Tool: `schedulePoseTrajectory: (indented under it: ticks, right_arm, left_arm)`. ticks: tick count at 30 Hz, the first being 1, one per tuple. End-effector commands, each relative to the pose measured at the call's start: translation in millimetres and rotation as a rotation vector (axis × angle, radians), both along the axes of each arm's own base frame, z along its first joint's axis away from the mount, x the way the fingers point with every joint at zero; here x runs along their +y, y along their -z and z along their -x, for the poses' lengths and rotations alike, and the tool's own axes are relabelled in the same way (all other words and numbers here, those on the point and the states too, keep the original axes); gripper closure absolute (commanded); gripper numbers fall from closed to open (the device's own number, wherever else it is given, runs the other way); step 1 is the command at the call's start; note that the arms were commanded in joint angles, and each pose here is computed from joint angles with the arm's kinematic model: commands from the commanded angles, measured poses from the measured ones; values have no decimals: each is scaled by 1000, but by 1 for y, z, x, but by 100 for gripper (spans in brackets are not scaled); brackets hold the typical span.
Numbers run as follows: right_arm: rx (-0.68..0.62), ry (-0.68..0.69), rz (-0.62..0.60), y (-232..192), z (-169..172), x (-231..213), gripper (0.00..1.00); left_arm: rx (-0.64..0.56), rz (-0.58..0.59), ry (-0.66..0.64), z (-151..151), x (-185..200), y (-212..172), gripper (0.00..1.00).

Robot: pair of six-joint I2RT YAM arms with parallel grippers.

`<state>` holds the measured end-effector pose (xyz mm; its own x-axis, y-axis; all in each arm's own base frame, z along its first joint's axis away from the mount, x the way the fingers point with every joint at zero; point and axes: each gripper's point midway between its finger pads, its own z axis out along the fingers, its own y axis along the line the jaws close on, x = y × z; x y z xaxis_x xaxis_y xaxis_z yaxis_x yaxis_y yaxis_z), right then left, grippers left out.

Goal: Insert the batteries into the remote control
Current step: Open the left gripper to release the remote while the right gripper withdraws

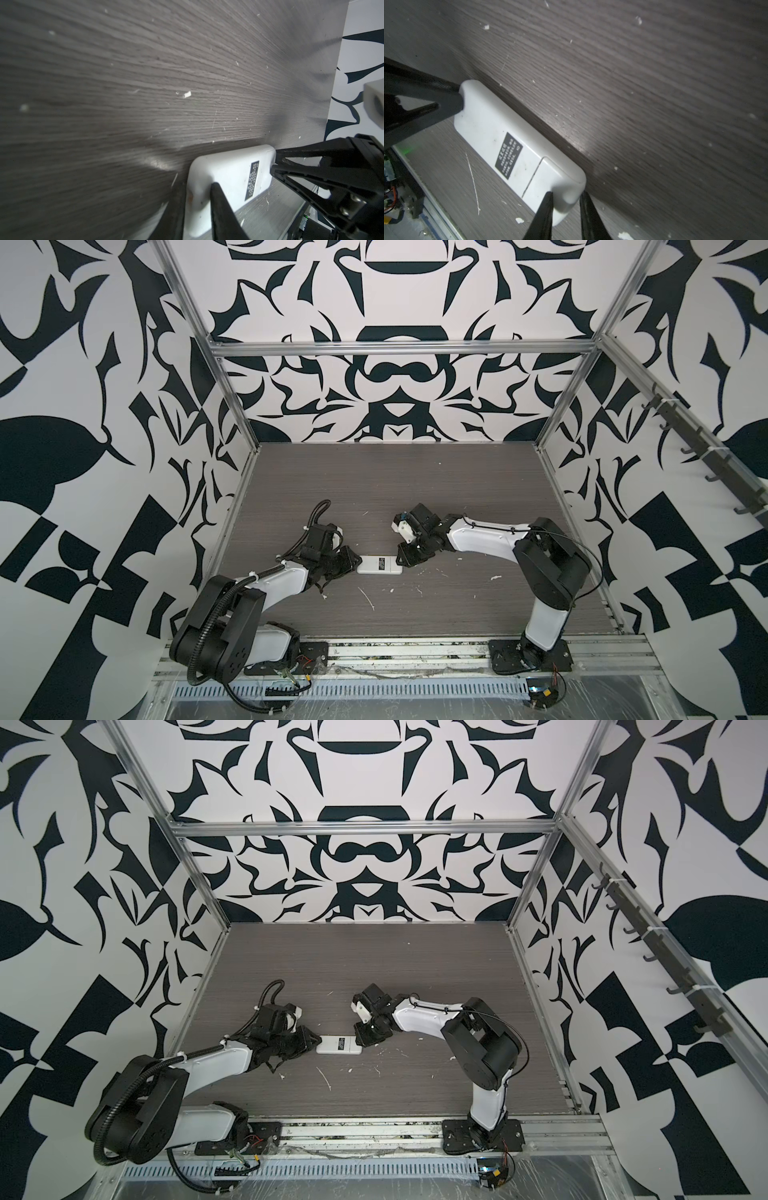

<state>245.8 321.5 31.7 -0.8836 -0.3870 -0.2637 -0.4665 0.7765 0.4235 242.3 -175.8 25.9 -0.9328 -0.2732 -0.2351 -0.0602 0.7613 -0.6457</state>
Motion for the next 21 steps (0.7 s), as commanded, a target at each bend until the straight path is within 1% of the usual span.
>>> schedulePoseTrajectory:
  ticks: [1,10,15,21]
  right_arm:
    - [7,-26,58,15,10,-2,76]
    - [-3,-15,25,13,16,13,76]
    - [-4,-28,9,11,19,25,76]
    - [-11,-30,-7,7,21,33,76]
  left_arm:
    - [75,-40,-11,19,11,19,75]
    - [91,-15,-35,29,11,21,77]
    - [83,-20,2,35,-1,21,77]
    - [87,-17,1,36,-5,22,77]
